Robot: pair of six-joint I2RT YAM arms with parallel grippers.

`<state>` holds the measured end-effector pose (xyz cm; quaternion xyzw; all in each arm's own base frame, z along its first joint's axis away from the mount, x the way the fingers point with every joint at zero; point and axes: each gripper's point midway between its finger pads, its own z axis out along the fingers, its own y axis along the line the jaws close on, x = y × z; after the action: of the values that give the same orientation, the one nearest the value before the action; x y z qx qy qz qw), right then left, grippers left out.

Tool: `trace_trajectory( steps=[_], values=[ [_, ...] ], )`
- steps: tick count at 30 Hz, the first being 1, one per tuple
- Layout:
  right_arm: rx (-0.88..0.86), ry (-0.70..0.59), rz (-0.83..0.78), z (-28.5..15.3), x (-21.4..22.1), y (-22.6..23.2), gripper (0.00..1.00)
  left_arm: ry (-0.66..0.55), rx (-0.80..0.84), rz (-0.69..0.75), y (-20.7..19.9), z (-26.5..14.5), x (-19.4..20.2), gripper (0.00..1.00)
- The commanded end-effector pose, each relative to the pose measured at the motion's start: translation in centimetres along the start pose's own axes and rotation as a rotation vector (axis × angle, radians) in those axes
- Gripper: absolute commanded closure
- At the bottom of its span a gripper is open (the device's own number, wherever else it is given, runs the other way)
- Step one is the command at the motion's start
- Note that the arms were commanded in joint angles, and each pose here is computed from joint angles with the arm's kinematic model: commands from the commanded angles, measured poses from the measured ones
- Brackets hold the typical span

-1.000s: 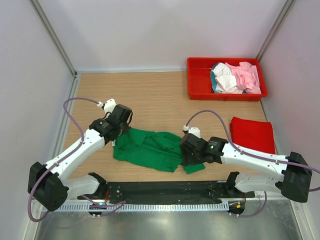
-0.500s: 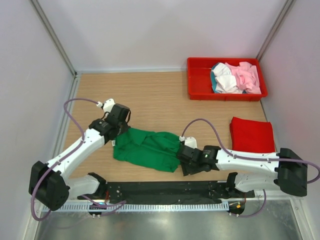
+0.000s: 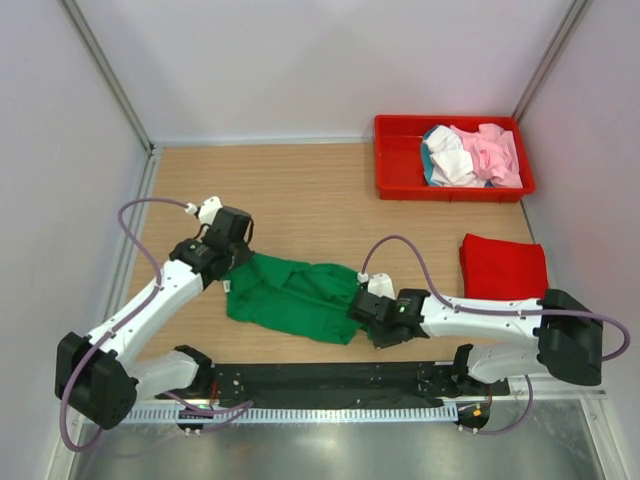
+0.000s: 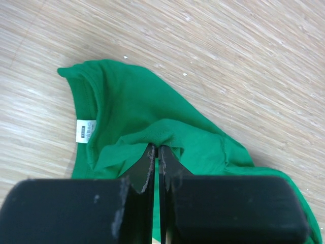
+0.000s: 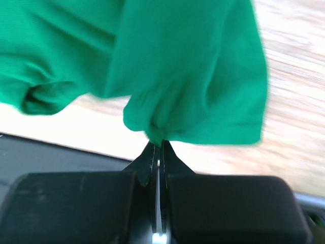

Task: Fold and stack the t-shirts
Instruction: Flatten the tshirt out

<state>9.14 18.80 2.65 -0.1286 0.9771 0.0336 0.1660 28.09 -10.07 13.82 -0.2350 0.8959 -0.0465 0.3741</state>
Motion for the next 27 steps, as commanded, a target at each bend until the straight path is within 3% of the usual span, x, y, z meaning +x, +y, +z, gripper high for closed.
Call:
trace_trajectory(
  steps=[1, 6, 10, 12, 14, 18, 19, 20, 23, 27],
  values=[
    [-0.016, -0.119, 0.02, -4.2, -3.8, 0.8, 0.99, -0.048, 0.023, -0.004, -0.3, -1.6, -2.6, 1.0],
    [-0.036, -0.298, 0.021, -11.3, -8.9, 0.4, 0.99, -0.153, 0.066, -0.017, -0.9, -5.4, -8.2, 1.0],
    [0.17, -0.516, 0.077, -16.3, -15.0, -3.6, 0.99, -0.263, 0.119, -0.029, -1.4, -9.7, -13.7, 1.0],
    [0.263, -0.563, 0.086, -17.3, -17.5, -5.4, 0.99, -0.31, 0.125, -0.013, -1.4, -11.7, -15.6, 1.0],
    [0.267, -0.64, 0.213, -19.2, -21.5, -7.6, 0.99, -0.401, 0.172, -0.023, -2.2, -15.3, -19.0, 1.0],
    [0.186, -0.787, 0.259, -23.8, -28.0, -9.3, 0.99, -0.471, 0.236, 0.024, -3.8, -20.2, -22.9, 1.0],
    [0.177, -0.853, 0.25, -26.9, -29.5, -9.5, 0.99, -0.484, 0.244, 0.042, -4.0, -21.1, -23.5, 1.0],
    [0.182, -0.873, 0.247, -28.1, -30.1, -9.6, 0.99, -0.525, 0.278, 0.032, -4.0, -23.9, -24.7, 1.0],
    [0.167, -0.938, 0.226, -32.0, -31.4, -9.7, 0.99, -0.564, 0.288, 0.069, -3.4, -26.9, -25.7, 1.0],
    [0.186, -1.007, 0.247, -34.9, -30.0, -11.5, 0.99, -0.652, 0.282, 0.11, -0.7, -32.4, -26.5, 1.0]
  ],
)
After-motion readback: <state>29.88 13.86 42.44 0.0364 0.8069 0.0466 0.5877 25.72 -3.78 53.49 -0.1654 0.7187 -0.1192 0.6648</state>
